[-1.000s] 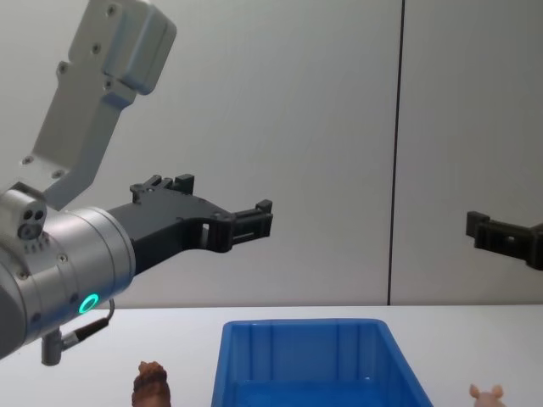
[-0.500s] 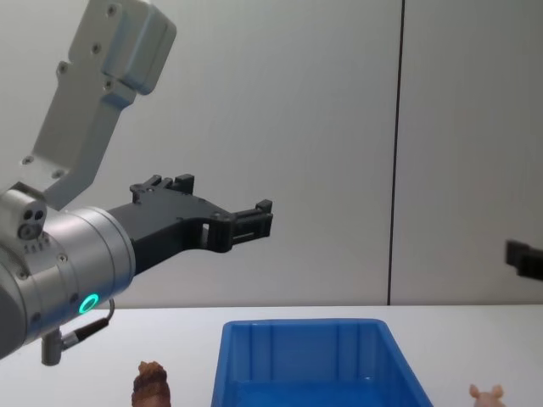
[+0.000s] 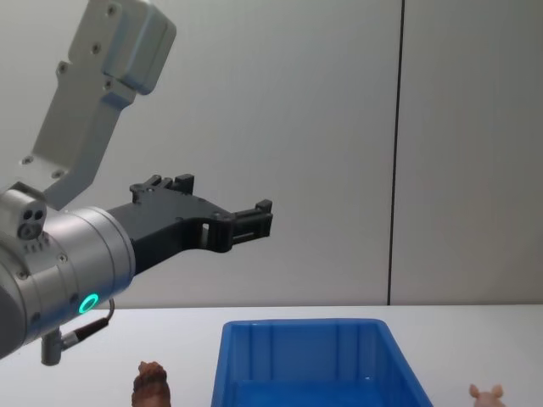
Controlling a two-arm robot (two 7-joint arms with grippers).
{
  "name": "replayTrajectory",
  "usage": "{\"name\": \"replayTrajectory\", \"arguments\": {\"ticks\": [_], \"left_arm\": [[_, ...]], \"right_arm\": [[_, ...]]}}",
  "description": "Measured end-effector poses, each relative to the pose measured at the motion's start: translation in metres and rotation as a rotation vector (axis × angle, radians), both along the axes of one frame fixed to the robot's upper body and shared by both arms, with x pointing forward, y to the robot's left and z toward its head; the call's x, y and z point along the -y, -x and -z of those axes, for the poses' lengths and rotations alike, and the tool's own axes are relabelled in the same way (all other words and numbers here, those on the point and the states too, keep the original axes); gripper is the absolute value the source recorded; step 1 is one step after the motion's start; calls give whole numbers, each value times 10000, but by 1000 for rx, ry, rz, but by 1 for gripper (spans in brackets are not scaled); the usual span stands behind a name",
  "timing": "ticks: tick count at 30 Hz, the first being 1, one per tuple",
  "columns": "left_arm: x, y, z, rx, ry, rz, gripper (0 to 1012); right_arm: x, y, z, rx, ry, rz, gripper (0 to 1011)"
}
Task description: Pick up the two dolls from the table and place them into the box.
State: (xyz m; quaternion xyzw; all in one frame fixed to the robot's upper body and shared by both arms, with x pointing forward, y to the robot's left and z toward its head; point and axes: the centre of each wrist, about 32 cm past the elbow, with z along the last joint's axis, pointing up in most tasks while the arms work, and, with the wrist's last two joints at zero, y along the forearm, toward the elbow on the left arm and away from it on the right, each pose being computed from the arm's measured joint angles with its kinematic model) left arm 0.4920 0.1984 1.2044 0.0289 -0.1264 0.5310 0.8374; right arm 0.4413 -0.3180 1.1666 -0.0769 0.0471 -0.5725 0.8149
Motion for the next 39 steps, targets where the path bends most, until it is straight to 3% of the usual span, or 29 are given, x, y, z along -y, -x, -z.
{"name": "replayTrajectory", "arguments": {"ticks": [15, 39], "left_arm": [[0, 0, 0, 0, 0, 0, 1001], [0, 0, 0, 0, 0, 0, 1001]], "right_arm": [[174, -20, 165, -111, 41, -14, 1001], [115, -91, 463, -244, 39, -57, 994]]}}
